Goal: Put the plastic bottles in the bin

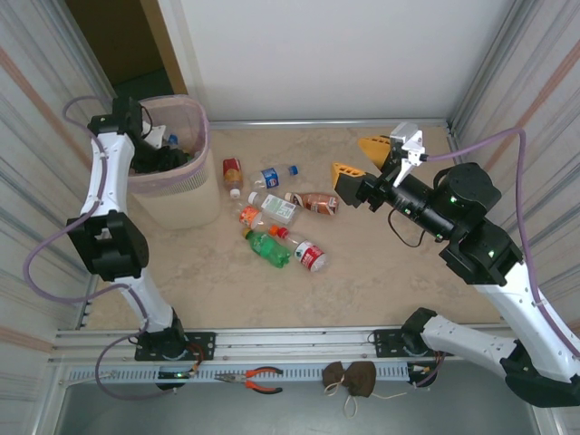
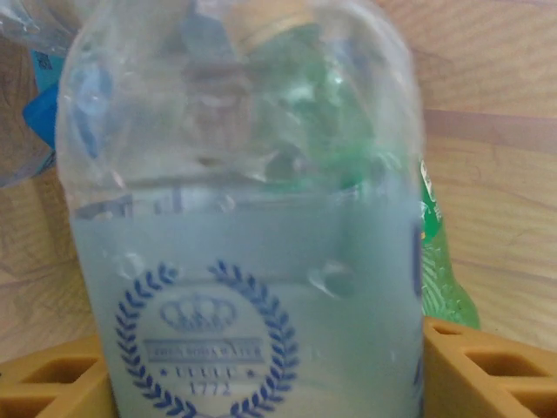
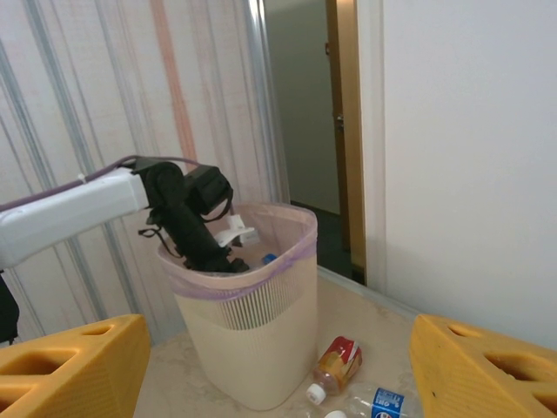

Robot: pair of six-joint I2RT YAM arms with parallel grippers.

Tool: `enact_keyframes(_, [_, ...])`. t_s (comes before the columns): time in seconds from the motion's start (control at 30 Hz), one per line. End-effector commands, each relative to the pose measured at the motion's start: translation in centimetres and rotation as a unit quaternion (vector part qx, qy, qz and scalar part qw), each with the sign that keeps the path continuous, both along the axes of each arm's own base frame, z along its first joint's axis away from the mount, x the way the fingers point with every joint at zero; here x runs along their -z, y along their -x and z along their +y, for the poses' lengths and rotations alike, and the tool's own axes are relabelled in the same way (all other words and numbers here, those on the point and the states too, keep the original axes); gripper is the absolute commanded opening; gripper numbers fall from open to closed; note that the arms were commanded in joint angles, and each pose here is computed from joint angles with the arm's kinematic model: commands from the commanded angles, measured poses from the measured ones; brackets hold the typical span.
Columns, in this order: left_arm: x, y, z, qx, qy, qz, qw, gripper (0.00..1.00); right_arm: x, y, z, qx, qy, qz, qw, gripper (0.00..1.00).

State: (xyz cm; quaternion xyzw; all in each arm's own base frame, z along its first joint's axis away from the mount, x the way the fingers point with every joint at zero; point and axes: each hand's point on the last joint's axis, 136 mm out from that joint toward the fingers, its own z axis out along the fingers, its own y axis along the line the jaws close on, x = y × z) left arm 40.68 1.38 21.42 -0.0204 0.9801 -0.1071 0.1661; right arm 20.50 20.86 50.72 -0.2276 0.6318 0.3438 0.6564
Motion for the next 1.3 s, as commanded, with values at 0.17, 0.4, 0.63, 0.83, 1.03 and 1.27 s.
enact_keyframes(0.17, [-3.5,0.3,0.0,0.007,-0.006,-0.048,0.999,0.82,-0.7,-0.1,-0.4,0.008,-0.002,-0.012,1.000,0.77])
enact_keyframes(0.4, [-5.8,0.5,-0.4,0.009,0.000,-0.079,0.997,0.84,-0.9,0.1,-0.5,0.008,-0.004,-0.012,1.000,0.77])
enact_keyframes(0.63, [-8.0,1.0,-0.9,0.012,0.007,-0.109,0.994,0.85,-0.9,0.1,-0.5,0.007,-0.004,-0.013,1.000,0.77])
enact_keyframes(0.83, [-9.5,1.4,-1.3,0.017,0.013,-0.131,0.991,0.80,-0.6,-0.2,-0.6,0.015,-0.001,-0.008,1.000,0.77])
enact_keyframes(1.03, [-11.6,2.0,-2.3,0.025,0.038,-0.169,0.985,0.78,1.2,-2.0,-0.4,0.044,0.031,0.027,0.998,0.77])
enact_keyframes(1.27, [-15.1,3.5,-4.2,0.044,0.079,-0.230,0.969,0.77,6.4,-4.7,2.2,0.032,0.112,0.108,0.987,0.77])
